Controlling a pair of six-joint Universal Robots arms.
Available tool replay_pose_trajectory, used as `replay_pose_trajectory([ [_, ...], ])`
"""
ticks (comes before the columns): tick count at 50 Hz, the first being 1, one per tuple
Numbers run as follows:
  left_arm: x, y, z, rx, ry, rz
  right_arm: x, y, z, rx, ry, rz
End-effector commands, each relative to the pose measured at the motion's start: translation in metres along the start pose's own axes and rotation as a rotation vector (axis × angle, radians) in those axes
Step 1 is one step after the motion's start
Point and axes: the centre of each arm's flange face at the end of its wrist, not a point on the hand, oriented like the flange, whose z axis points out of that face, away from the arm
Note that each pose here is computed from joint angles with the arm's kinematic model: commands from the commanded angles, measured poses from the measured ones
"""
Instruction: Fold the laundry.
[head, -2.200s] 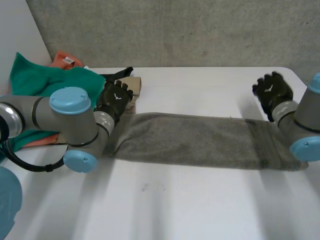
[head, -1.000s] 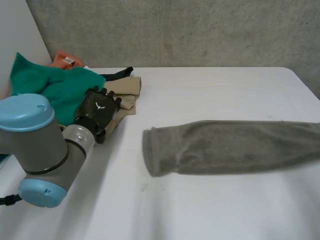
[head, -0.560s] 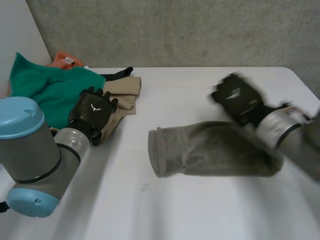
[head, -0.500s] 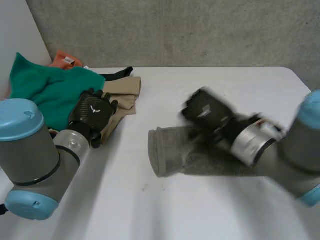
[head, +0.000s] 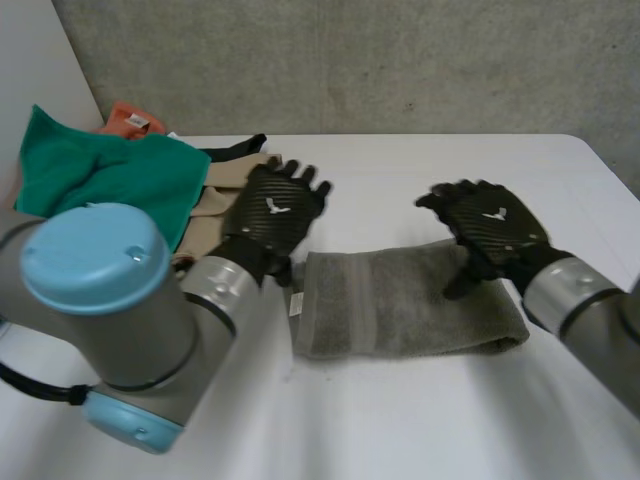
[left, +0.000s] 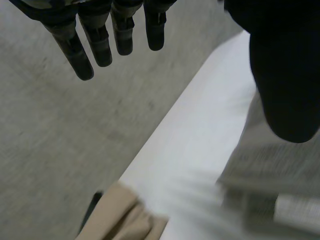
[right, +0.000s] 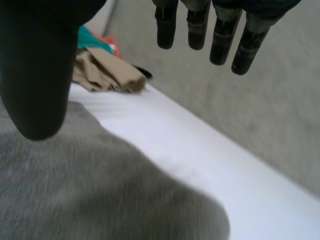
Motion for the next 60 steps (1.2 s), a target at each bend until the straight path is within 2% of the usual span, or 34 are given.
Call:
replay_pose_trajectory([
  [1,0.051,0.01,0.01,-0.015,0.117,-0.052,0.035,0.05,-0.017,-0.239,0.061,-0.058],
  [10,0.064,0.034,0.014,-0.108,0.157,-0.037,0.043,0.097,-0.017,-0.412,0.033,-0.103],
  [15,0.063,0.035,0.009,-0.134,0.167,-0.037,0.053,0.093,-0.013,-0.392,0.067,-0.135],
  [19,0.059,0.033,0.001,-0.165,0.167,-0.036,0.056,0.074,-0.007,-0.339,0.097,-0.203],
  [23,0.038,0.027,-0.006,-0.191,0.099,-0.043,0.017,0.016,-0.001,-0.156,0.029,-0.353],
  [24,0.03,0.025,-0.008,-0.197,0.066,-0.046,-0.007,0.002,0.002,-0.1,-0.03,-0.398],
  [26,0.019,0.023,-0.01,-0.201,0.03,-0.05,-0.033,-0.006,0.004,-0.054,-0.094,-0.436],
  [31,-0.01,0.026,-0.019,-0.232,-0.066,-0.054,-0.1,-0.005,0.005,0.024,-0.285,-0.558],
  [32,-0.018,0.029,-0.021,-0.243,-0.093,-0.057,-0.118,-0.001,0.002,0.04,-0.338,-0.623],
  [36,-0.026,0.034,-0.024,-0.26,-0.117,-0.063,-0.149,0.027,-0.002,0.025,-0.444,-0.753],
  [38,-0.027,0.035,-0.024,-0.261,-0.118,-0.063,-0.153,0.033,0.0,0.019,-0.447,-0.774],
  [42,-0.027,0.031,-0.02,-0.243,-0.121,-0.065,-0.15,0.031,0.004,0.007,-0.419,-0.685],
  [46,-0.033,0.018,-0.01,-0.167,-0.152,-0.077,-0.117,0.009,0.01,-0.002,-0.313,-0.37],
  [47,-0.035,0.014,-0.007,-0.146,-0.162,-0.081,-0.097,-0.008,0.007,0.015,-0.253,-0.215],
  [51,-0.027,-0.016,0.003,-0.014,-0.157,-0.129,-0.059,-0.033,-0.002,0.079,-0.153,0.086],
  [54,-0.013,-0.026,0.009,0.024,-0.114,-0.16,-0.037,-0.042,-0.003,0.112,-0.089,0.174],
  [60,0.029,-0.03,0.021,0.082,0.083,-0.251,-0.007,-0.019,-0.001,-0.026,0.008,0.238],
])
